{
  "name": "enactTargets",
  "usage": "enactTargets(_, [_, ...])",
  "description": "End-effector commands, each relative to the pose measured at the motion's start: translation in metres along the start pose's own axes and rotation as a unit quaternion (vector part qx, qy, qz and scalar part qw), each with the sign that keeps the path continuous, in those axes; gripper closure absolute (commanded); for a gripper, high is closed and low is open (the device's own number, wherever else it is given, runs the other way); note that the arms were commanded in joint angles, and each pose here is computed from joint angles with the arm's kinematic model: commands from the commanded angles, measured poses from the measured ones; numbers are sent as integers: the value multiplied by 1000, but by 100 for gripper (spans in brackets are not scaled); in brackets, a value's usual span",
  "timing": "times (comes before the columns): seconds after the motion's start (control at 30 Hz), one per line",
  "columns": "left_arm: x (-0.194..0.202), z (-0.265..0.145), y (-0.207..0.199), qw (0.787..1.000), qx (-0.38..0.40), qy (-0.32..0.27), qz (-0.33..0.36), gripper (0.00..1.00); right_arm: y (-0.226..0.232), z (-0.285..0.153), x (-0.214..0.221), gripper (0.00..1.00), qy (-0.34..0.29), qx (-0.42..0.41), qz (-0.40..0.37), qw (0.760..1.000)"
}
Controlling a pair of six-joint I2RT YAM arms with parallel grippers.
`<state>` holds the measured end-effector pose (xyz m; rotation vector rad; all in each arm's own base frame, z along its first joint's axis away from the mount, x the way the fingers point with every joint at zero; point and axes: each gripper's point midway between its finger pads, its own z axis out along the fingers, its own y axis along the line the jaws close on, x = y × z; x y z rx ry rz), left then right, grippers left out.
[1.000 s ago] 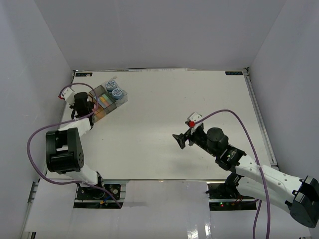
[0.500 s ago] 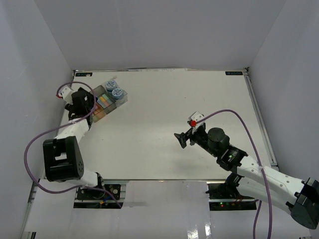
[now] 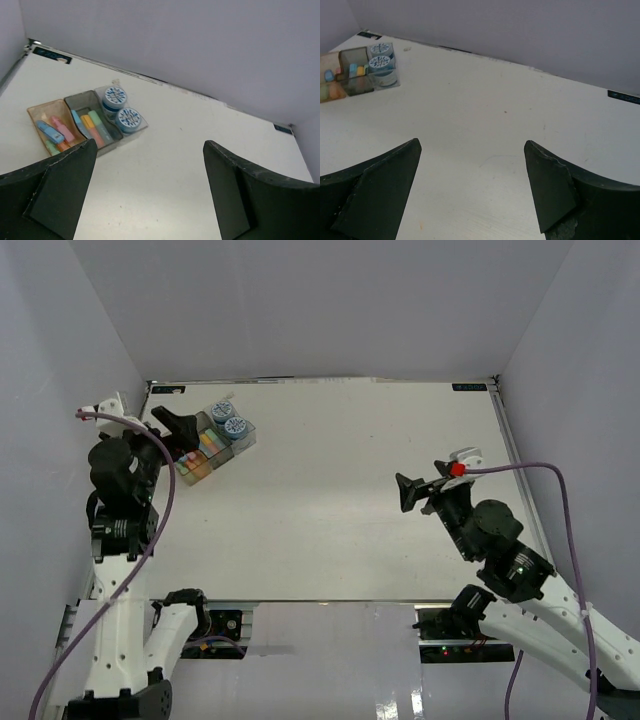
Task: Sort the stationery into containers
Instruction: Reset both arms
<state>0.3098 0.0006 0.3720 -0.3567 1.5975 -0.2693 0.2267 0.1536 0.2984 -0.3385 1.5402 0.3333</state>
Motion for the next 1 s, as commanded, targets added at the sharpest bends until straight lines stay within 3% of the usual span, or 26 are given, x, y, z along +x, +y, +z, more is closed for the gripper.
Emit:
enactTargets(0.0, [42,-38,-2,995,15,90,42,2,-36,-21,-19,10,-15,76,5,997])
enactTargets(0.3, [43,-114,3,996,9,77,50,2,-77,-61,-40,10,-71,137,-12,988])
enactTargets(0.97, [72,-117,21,995,-21,93,33,2,-83,-67,-42,10,-90,147,0,985])
